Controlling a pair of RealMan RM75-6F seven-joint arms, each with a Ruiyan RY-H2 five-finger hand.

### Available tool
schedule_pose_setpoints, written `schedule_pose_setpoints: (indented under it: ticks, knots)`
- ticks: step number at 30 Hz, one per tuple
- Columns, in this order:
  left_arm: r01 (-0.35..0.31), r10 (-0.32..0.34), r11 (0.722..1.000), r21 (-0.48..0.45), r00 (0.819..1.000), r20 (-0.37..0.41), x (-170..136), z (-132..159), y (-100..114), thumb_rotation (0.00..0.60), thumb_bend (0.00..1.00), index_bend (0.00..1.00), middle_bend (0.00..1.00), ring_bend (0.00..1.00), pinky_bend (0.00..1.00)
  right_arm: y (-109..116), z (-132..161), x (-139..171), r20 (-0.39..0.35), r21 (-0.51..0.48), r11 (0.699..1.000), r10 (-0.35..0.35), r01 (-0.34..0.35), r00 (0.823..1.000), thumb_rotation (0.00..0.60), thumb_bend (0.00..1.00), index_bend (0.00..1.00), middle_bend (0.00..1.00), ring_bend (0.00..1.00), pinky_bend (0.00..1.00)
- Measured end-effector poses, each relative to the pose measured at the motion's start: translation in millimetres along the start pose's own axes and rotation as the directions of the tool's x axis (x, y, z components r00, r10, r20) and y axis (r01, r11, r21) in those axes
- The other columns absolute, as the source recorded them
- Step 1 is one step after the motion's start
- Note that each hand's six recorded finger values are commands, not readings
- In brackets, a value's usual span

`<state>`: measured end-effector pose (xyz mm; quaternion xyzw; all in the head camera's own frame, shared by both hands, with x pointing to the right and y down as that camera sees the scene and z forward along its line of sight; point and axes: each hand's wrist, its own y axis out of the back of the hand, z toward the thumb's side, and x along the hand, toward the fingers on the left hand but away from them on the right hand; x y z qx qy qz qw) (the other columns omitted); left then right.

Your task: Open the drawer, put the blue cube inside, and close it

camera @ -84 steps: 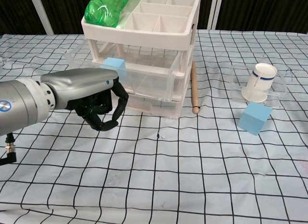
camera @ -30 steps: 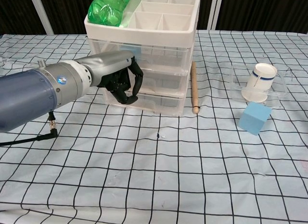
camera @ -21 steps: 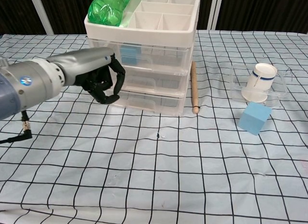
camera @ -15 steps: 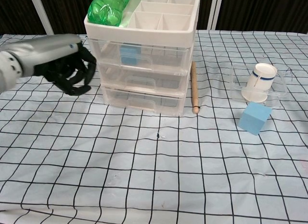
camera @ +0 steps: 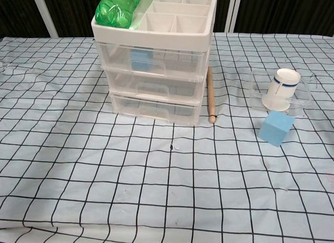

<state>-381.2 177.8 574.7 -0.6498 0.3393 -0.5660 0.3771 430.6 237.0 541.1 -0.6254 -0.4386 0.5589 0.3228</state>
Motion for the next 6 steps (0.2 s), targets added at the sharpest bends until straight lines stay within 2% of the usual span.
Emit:
schedule_pose_setpoints:
  ticks: [3,6]
  knots:
    - [-0.041,0.044,0.998,0.057,0.998,-0.038,-12,-25,-1,0.6,0.03,0.0,0.0,0.0,0.0,1,1,1,-0.014,0.018,1.0,-0.014,0.015,1.0,0.6,0.25,0.0,0.0,0.0,0.18]
    - [-0.054,0.061,0.995,0.081,0.994,-0.086,-29,-50,-8,0.6,0.02,0.0,0.0,0.0,0.0,0,0,1,-0.013,0.016,1.0,-0.018,0.018,1.0,0.6,0.25,0.0,0.0,0.0,0.18]
